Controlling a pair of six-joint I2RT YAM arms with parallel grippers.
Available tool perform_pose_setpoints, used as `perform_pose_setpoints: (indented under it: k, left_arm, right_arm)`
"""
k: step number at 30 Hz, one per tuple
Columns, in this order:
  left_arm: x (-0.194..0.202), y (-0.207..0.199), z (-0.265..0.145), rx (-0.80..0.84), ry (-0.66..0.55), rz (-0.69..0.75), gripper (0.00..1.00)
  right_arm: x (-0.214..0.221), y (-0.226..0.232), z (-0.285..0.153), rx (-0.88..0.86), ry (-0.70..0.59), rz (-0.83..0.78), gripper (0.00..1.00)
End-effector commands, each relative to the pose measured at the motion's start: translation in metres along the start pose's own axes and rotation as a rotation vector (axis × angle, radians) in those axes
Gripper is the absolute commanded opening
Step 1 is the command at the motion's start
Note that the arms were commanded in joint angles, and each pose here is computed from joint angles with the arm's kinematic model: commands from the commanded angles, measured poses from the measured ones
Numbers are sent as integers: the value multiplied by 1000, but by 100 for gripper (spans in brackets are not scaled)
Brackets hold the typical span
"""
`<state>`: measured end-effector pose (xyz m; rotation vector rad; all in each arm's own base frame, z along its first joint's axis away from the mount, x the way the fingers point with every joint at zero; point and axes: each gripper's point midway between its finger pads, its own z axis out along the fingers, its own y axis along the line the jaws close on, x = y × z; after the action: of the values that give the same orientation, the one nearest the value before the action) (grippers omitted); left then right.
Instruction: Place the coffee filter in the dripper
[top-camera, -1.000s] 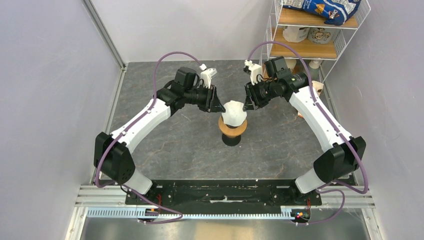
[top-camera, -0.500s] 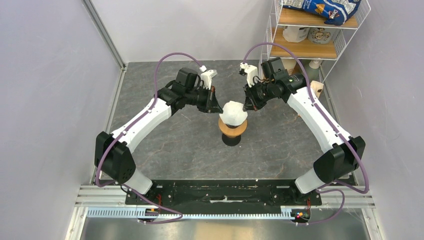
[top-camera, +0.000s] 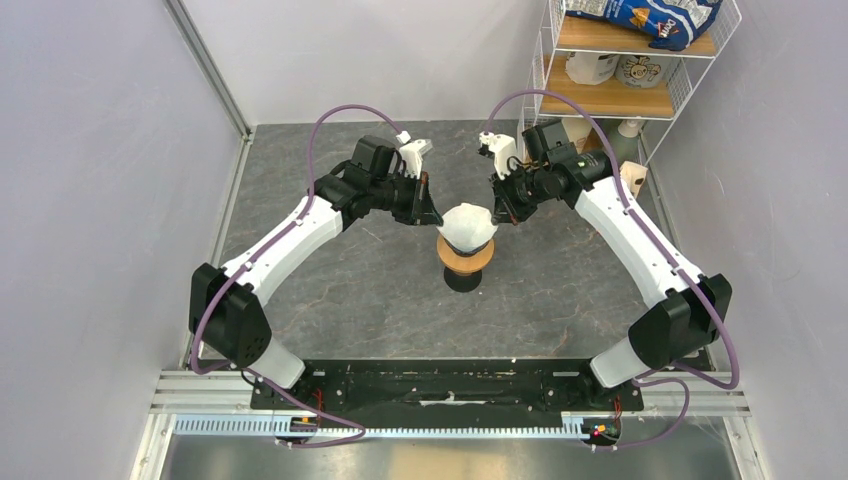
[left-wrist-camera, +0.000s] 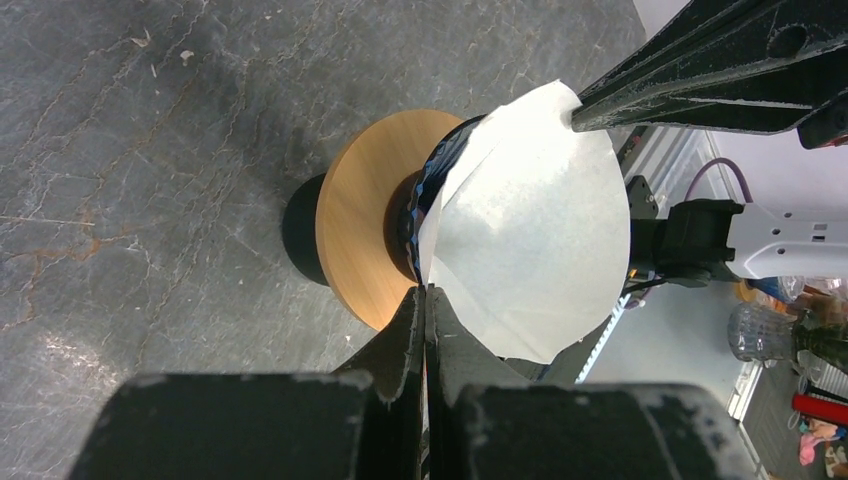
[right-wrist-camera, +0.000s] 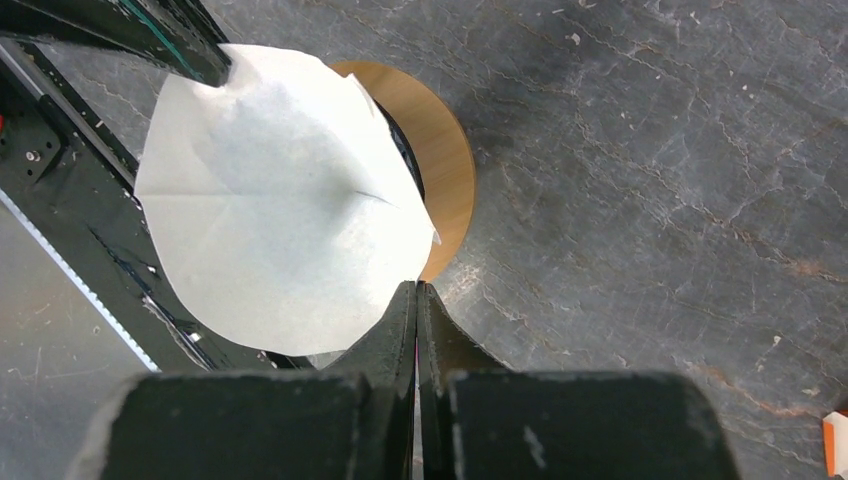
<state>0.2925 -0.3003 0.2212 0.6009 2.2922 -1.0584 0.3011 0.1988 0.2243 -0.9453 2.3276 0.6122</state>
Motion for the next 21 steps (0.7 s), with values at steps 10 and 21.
perform_pose_setpoints:
  k: [10,21]
  left_arm:
    - [-12,-4,-4,-13,-34,49,2]
    - [-5,-2,1,-12,-15,56,2]
  right_arm:
    - [-2,3,-2,18,-17,-73,0]
    - [5,-1,3,30,1,-92,0]
